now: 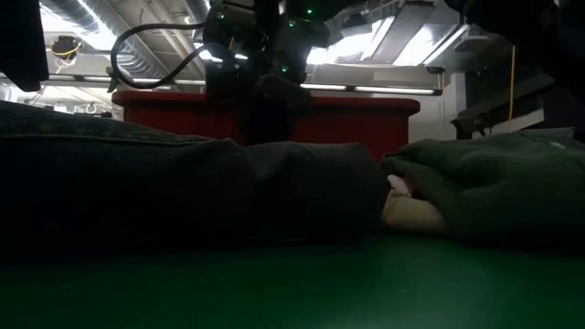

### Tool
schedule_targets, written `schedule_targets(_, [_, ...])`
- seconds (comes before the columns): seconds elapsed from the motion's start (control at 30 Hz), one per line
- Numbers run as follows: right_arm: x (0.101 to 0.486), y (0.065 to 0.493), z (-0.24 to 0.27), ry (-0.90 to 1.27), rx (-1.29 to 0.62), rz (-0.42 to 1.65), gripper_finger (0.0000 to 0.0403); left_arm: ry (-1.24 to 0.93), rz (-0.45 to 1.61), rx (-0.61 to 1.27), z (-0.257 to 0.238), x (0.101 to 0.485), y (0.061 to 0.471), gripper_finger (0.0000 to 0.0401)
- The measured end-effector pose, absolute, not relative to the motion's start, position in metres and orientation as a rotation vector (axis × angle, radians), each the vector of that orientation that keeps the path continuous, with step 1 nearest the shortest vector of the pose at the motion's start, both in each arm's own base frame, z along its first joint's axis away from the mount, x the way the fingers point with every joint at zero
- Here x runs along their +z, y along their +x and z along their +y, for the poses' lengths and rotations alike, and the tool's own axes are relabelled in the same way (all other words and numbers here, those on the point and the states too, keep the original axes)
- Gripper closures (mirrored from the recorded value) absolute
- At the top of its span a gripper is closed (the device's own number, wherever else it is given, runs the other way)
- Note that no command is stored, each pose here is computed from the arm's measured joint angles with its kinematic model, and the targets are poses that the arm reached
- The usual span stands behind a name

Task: Fold laundry
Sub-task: Fold the dark blue pants

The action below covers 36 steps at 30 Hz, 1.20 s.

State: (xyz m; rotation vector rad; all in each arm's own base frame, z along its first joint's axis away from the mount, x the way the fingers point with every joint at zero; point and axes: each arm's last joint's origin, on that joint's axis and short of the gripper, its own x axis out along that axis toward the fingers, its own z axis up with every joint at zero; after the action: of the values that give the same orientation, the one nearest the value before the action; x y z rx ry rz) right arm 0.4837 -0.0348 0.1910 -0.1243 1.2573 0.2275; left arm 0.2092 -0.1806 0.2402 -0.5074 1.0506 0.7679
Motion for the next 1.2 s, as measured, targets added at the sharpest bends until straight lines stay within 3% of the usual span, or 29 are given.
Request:
schedule_targets(0.23, [0.212,0.484,-0.034,-0.149,0.244,1.245,0.0396,-0.507,1.050,0.768,-0.181,0.240,0.209,0.0231])
schedule_targets(0.53, [0.263,0.500,-0.039,-0.281,0.098,1.032,0.0396,-0.507,1.051,0.768,-0.181,0.240,0.209,0.0247])
schedule_targets(1.0, [0.260,0.516,-0.053,-0.342,-0.058,0.914,0.0399,-0.566,1.016,0.723,-0.185,0.239,0.214,0.0284])
schedule_targets(1.2, [0.261,0.518,-0.057,-0.336,-0.067,0.889,0.0398,-0.600,1.036,0.869,-0.174,0.210,0.202,0.0320])
